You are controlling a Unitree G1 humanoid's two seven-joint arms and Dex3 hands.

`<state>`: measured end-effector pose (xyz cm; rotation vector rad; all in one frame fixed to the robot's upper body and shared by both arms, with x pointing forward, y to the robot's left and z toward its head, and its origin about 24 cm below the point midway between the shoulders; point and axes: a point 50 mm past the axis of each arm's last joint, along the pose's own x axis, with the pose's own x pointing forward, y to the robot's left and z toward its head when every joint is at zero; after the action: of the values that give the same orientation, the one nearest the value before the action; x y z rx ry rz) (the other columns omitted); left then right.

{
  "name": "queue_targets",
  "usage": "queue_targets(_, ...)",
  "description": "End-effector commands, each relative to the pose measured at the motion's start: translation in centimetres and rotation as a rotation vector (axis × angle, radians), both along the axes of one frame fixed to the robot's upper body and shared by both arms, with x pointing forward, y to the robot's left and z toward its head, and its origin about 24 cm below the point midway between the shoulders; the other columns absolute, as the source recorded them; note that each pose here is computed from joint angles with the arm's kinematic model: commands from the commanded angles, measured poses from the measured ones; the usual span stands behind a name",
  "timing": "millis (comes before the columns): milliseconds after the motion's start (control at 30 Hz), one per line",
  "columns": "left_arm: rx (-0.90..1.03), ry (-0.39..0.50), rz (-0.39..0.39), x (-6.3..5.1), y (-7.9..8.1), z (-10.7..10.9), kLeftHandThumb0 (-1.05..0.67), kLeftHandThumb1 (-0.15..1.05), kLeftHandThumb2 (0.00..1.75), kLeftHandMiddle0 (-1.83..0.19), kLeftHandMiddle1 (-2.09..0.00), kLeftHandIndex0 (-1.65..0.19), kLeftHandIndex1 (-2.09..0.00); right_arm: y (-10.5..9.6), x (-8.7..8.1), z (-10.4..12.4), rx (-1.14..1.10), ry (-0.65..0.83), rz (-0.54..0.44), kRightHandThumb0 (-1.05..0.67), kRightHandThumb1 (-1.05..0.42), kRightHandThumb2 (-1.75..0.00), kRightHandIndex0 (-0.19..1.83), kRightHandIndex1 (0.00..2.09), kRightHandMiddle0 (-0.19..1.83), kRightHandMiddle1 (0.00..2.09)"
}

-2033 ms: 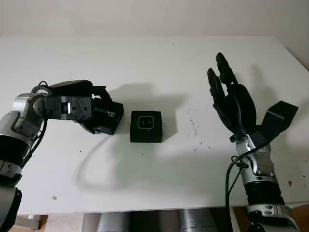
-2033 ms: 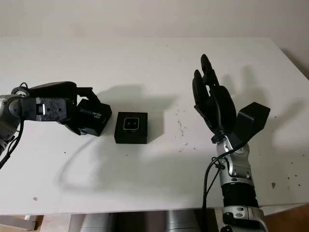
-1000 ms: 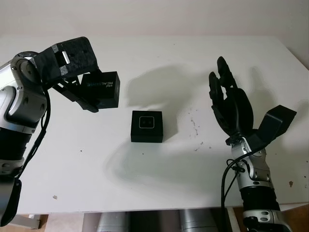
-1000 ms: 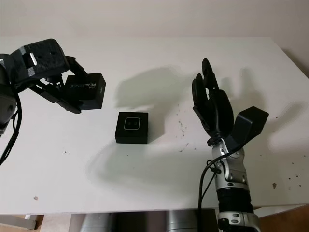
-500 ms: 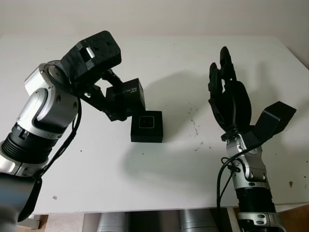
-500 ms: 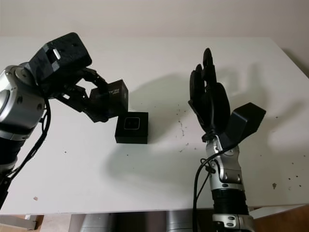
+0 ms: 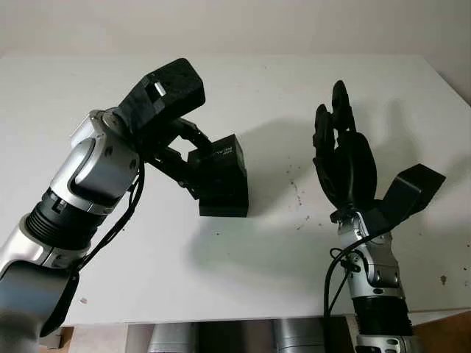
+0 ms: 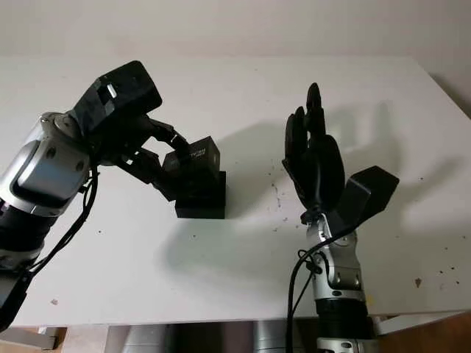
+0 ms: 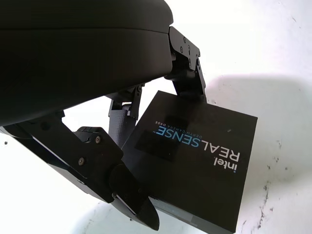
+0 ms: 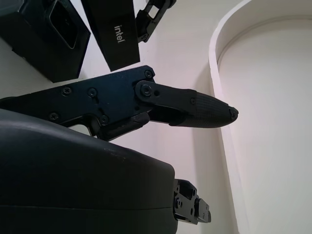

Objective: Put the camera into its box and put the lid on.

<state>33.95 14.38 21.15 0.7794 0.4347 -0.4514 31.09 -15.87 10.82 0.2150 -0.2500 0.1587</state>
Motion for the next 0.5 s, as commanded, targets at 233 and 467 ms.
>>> queue_targets(233, 0.123, -0.027, -0.011, -0.1, -0.3, -0.4, -0.22, 0.95, 0.05, -0.59, -1.72, -0.37, -1.58, 0.5, 0.5, 1.4, -0.046, -0.035, 0.029, -0.67, -1.05, -0.62, -0.19, 0.0, -0.19, 0.0)
queue_targets(467, 0.167, -0.025, -0.055, -0.4, -0.9, -1.2, -0.22, 0.96, 0.05, -0.49, -1.74, -0.31, -1.6, 1.3, 0.4, 1.7, -0.15, -0.101, 0.034, -0.72, -1.05, -0.58, -0.17, 0.02, -0.15, 0.04)
